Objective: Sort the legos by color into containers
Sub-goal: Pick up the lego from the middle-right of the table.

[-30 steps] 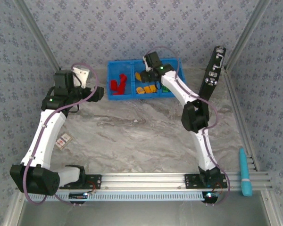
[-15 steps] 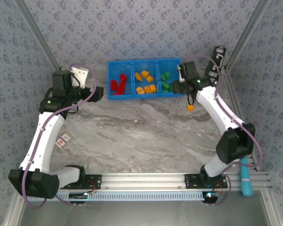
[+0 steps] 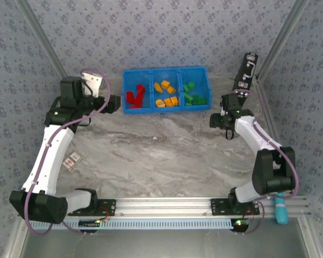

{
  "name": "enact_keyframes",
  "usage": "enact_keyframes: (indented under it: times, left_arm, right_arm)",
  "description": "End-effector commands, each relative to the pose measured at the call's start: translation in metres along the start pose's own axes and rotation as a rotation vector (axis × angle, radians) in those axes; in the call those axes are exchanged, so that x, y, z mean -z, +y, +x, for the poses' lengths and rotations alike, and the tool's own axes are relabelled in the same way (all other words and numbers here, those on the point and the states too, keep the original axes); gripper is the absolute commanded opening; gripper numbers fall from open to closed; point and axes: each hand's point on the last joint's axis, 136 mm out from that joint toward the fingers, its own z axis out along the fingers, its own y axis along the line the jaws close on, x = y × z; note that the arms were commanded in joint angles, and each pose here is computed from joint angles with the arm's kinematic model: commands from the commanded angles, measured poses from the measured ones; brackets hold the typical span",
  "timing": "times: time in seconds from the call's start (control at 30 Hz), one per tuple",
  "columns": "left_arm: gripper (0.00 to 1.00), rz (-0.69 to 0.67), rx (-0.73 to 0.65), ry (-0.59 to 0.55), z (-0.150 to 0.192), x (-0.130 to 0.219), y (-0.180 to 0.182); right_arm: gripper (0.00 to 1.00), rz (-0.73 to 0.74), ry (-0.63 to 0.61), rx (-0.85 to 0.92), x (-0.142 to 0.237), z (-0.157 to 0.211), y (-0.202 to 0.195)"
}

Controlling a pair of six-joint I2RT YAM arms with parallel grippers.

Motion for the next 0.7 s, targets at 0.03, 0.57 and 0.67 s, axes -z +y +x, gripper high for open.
enact_keyframes:
  times: [0.03, 0.57, 0.67]
  left_arm:
    - [1.0, 0.014, -0.016, -0.052, -0.016, 0.016, -0.009]
    - [1.0, -0.058, -0.028, -0.069, -0.022, 0.035, -0.002]
    - [1.0, -0.079, -0.048, -0.083, -0.027, 0.04, 0.001]
  right_arm:
    - [0.73, -0.037, -0.035, -0.014, -0.026, -0.021, 0.005]
    - [0.69, 0.048, 0.042, 0.041, -0.075, -0.035, -0.011]
    - [0.64, 0.058, 0.059, 0.047, -0.077, -0.032, -0.011]
